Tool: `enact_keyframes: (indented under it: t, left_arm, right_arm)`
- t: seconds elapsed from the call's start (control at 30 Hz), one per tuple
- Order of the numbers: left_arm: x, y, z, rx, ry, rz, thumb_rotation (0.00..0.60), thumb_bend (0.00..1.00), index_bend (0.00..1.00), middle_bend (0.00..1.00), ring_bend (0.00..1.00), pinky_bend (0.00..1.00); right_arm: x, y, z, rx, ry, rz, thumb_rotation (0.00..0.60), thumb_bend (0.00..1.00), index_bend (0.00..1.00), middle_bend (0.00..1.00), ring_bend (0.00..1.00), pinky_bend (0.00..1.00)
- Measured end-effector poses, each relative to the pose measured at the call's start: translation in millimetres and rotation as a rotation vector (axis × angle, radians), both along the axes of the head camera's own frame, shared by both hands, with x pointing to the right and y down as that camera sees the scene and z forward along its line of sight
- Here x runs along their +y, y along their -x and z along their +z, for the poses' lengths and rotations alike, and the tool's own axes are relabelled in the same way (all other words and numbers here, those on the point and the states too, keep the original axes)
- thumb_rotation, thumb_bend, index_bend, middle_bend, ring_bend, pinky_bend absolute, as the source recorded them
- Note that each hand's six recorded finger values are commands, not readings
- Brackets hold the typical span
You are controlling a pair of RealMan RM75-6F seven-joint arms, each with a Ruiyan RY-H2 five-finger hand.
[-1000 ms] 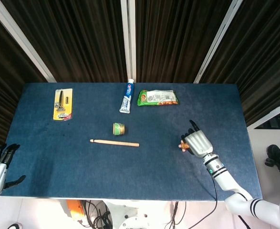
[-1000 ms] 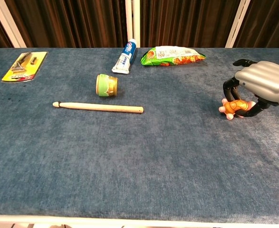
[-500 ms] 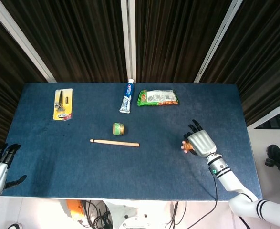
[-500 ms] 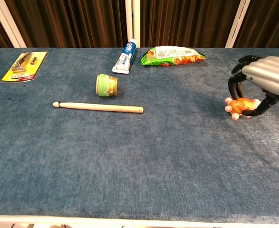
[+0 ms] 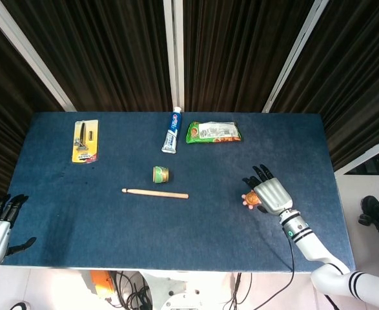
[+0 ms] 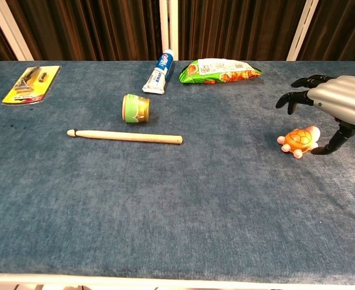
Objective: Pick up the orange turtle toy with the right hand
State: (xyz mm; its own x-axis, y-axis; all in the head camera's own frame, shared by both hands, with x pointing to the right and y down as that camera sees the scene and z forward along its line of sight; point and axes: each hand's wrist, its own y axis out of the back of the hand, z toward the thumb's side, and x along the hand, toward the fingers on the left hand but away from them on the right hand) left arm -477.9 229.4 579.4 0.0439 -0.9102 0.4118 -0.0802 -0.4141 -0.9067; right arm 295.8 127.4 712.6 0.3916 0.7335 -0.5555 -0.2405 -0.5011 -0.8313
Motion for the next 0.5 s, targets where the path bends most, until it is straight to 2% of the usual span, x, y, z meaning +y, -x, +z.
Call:
enact_keyframes:
  t: [0.17,0.33,0.4,0.5]
  left_arm:
    - [0.0,1.4,0.7,0.001,0.003,-0.003,0.600,0.12,0.11,0.08,0.00,0.03]
    - [1.1,3.2,1.7,0.001,0.006,-0.008,0.600,0.12,0.11,0.08,0.00,0.03]
    - [1.1,3.7,1.8,0.001,0.006,-0.009,0.600,0.12,0.11,0.08,0.00,0.03]
    - [0.9,3.9,1.8,0.002,0.005,-0.008,0.600,0.12,0.11,0.08,0.00,0.03]
  right_arm:
    - [-0.5,2.2,4.4,0.004,0.004,-0.002,0.600,0.13,0.53,0.47,0.10,0.00]
    - [-1.6,4.2,7.3,0.002,-0.020,-0.003,0.600,0.30,0.80,0.67,0.23,0.00]
    - [-2.4,5.5,7.5,-0.001,-0.039,-0.003,0.600,0.37,0.94,0.77,0.30,0.00]
    - [-3.0,6.4,8.0,-0.004,-0.067,-0.005,0.600,0.40,1.00,0.84,0.34,0.00]
